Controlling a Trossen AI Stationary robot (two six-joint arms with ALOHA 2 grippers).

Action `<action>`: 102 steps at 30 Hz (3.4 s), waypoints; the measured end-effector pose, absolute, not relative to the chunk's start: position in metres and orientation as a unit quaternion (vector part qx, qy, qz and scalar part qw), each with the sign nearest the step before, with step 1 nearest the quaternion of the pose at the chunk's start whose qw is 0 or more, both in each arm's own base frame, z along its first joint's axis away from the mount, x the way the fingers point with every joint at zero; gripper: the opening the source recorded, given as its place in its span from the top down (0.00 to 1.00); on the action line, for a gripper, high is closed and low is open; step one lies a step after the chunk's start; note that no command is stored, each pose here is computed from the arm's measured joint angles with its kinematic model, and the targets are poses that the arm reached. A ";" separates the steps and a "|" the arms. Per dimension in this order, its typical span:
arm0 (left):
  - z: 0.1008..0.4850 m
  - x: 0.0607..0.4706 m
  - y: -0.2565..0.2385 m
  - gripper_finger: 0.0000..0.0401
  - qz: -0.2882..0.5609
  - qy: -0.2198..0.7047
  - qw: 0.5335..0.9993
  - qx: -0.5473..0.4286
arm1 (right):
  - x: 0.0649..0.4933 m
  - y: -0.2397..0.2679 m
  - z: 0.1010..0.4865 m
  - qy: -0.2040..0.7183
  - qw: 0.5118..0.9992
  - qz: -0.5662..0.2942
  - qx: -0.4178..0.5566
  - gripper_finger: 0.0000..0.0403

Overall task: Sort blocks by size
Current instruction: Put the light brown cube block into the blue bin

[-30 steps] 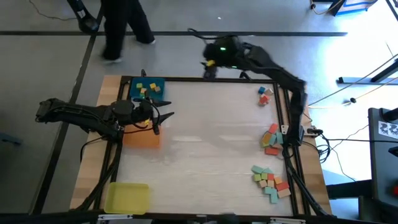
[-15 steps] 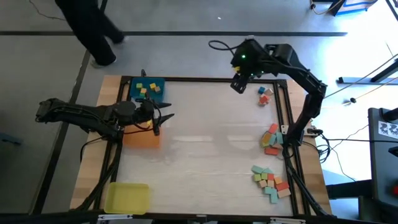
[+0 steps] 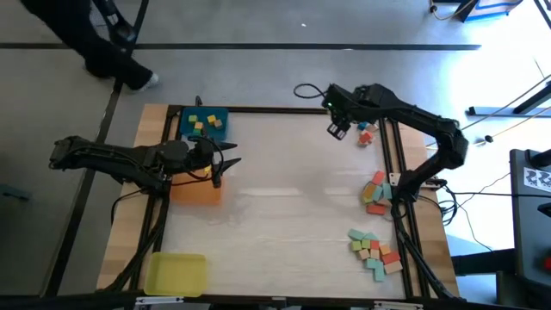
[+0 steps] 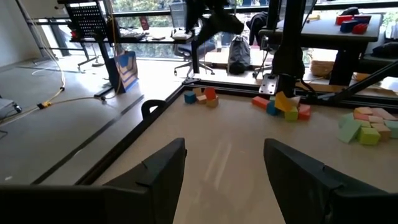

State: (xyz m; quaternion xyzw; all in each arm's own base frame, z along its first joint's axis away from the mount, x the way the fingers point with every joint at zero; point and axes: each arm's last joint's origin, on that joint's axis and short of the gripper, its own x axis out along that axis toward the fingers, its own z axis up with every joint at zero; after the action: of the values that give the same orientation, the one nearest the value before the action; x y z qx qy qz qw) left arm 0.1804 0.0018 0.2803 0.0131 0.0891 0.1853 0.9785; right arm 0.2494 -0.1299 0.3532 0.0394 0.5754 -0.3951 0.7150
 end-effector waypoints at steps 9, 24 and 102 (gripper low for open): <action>0.279 0.180 0.001 0.49 0.171 0.093 0.981 -0.002 | 0.195 -0.105 0.308 0.521 0.722 -0.444 0.100 0.42; 0.279 0.180 0.002 0.49 0.191 0.094 0.977 0.011 | 0.158 -0.088 0.221 0.529 0.677 -0.487 0.159 0.42; 0.273 0.179 0.002 0.49 0.188 0.130 0.973 0.036 | 0.122 -0.114 0.106 0.319 0.719 -0.583 0.205 0.65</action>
State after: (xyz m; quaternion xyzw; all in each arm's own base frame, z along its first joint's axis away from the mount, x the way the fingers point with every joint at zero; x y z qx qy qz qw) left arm 0.1786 0.0021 0.2729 0.0364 0.1302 0.1876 0.9729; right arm 0.1219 -0.1138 0.1064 0.2048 0.3189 -0.5828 0.7188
